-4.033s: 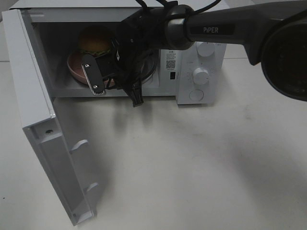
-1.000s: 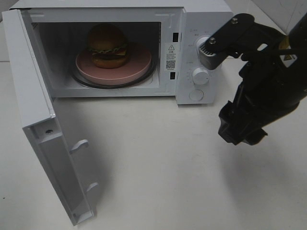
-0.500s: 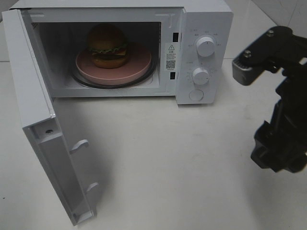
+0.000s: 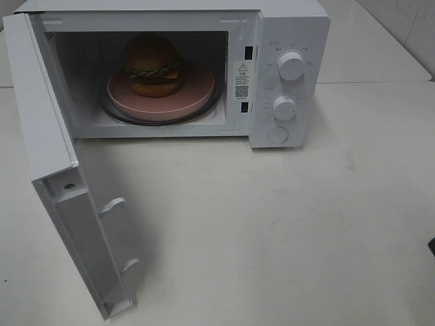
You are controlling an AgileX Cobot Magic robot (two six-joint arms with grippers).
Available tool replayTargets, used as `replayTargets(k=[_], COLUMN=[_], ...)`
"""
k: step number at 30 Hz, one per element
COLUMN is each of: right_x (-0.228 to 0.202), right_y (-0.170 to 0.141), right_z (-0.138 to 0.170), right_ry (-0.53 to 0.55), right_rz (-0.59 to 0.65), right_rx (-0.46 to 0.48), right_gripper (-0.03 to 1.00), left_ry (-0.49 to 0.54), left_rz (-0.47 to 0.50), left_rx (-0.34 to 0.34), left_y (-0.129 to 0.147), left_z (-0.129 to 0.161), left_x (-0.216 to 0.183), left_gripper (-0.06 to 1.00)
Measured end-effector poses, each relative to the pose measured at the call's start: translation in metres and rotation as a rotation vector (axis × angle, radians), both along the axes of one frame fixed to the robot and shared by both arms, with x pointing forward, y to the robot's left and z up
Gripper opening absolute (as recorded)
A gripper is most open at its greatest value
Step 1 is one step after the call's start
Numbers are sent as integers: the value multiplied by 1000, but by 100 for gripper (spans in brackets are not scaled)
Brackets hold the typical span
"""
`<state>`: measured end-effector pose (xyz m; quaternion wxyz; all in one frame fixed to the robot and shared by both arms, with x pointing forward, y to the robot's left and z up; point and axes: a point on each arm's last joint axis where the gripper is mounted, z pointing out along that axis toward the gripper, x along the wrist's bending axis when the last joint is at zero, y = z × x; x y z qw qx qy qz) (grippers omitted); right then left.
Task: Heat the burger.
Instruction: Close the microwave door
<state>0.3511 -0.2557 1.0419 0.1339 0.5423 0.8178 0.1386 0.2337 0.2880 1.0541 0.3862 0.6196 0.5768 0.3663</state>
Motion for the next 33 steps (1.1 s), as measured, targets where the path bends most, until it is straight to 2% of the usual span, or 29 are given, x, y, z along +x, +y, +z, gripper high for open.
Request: replayTargets(k=[2, 10, 13, 15, 16, 18, 19, 21, 22, 23, 26, 33], right_x=[-12, -40, -54, -72, -72, -85, -85, -99, -99, -108, -118, -122], right_y=[-11, -29, -35, -41, -41, -44, -44, -46, -46, -47, -48, -48], right_z=[2, 0, 1, 5, 5, 6, 6, 7, 7, 7, 7, 6], right_ry=[-33, -97, -161, -283, -283, -376, -376, -463, -463, -521, -590, -612], right_rz=[-71, -165, -215, -273, -273, -297, -297, -315, -315, -322, -327, -327], right_rx=[31, 60, 86, 126, 126, 149, 149, 174, 174, 190, 208, 221], right_gripper=[76, 76, 76, 76, 76, 76, 76, 76, 76, 76, 76, 76], left_ry=[0, 0, 0, 0, 0, 0, 0, 0, 0, 0, 0, 0], left_rz=[0, 0, 0, 0, 0, 0, 0, 0, 0, 0, 0, 0], left_rx=[0, 0, 0, 0, 0, 0, 0, 0, 0, 0, 0, 0], left_y=[0, 0, 0, 0, 0, 0, 0, 0, 0, 0, 0, 0], left_z=[0, 0, 0, 0, 0, 0, 0, 0, 0, 0, 0, 0], left_x=[0, 0, 0, 0, 0, 0, 0, 0, 0, 0, 0, 0], left_gripper=[98, 98, 98, 98, 98, 98, 98, 98, 98, 98, 98, 98])
